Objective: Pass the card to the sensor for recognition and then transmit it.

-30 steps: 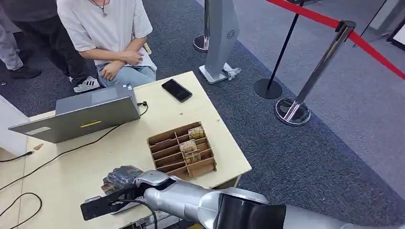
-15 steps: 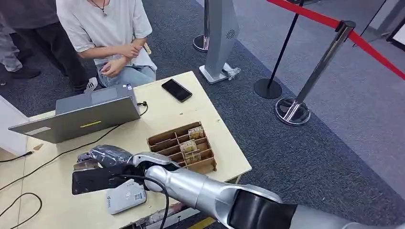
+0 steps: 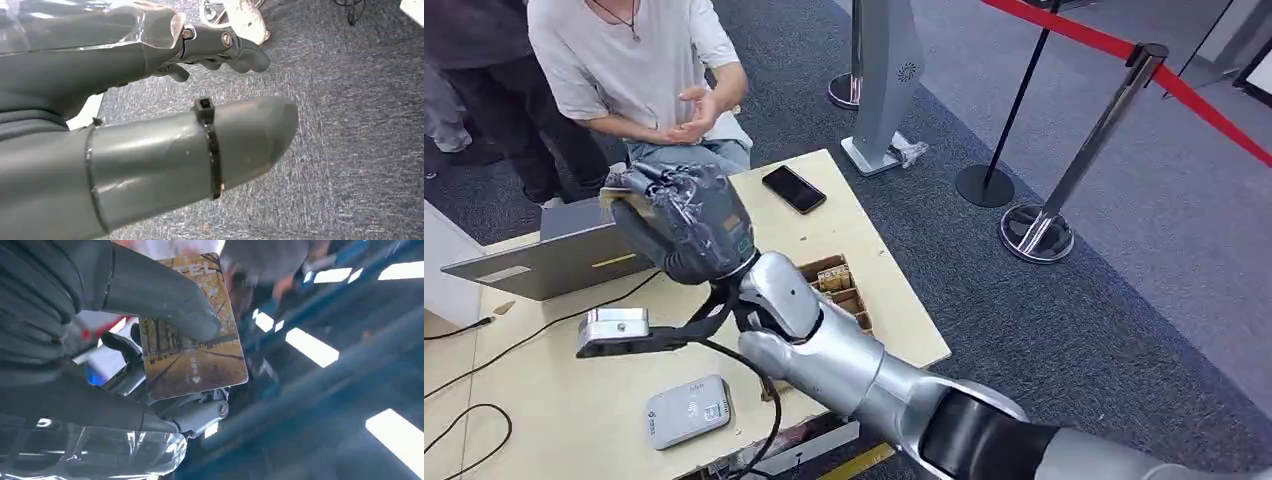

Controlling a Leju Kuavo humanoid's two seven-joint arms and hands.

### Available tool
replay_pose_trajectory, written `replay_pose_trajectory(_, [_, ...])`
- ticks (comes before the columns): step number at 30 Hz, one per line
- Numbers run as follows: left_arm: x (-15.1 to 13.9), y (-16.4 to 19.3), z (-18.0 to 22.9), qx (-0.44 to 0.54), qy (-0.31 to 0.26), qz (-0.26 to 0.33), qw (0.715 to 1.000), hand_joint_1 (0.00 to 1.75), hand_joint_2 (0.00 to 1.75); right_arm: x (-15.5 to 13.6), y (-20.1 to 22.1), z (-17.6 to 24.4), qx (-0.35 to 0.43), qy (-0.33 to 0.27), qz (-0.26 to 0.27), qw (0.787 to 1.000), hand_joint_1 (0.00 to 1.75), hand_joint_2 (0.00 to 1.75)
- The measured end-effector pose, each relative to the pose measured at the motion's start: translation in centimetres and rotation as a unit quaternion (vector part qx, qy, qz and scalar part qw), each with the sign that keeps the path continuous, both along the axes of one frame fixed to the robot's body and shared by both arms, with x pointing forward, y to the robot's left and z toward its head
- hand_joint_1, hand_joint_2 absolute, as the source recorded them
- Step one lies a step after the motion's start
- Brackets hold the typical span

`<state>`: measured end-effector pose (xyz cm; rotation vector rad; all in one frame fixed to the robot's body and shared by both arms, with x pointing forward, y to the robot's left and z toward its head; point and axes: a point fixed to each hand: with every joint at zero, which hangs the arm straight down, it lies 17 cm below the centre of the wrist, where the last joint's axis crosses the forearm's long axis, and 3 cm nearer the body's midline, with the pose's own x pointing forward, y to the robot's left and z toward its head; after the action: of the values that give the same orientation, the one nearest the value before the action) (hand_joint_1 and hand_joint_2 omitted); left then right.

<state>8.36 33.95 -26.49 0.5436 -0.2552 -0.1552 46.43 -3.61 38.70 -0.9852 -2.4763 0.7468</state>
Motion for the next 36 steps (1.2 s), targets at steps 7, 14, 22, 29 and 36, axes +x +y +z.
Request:
replay_pose_trajectory(7, [0.4,-0.1,0.0,0.000,-0.001,-0.009,1.000,0.00,0.00,3.9,-3.1,-1.0,-0.050,-0.015,-0.106,0.993,1.75,1.75])
replay_pose_trajectory(14, [0.6,0.0,0.1,0.000,0.000,-0.003,1.000,0.00,0.00,8.1,-4.3,-5.9,-0.094,0.060,-0.140,0.984,1.75,1.75])
replay_pose_trajectory(22, [0.5,0.0,0.0,0.000,0.003,0.004,1.000,0.00,0.00,9.3,-3.5,-9.1,-0.119,0.105,-0.140,0.977,0.03,1.75])
replay_pose_trajectory(29, [0.4,0.0,0.0,0.000,0.004,0.007,1.000,0.00,0.00,9.9,-2.7,-10.3,-0.122,0.132,-0.131,0.975,0.00,0.00])
replay_pose_trajectory(36, [0.3,0.1,0.0,0.001,0.006,0.009,1.000,0.00,0.00,9.9,-2.5,-10.5,-0.112,0.143,-0.119,0.976,0.00,0.00])
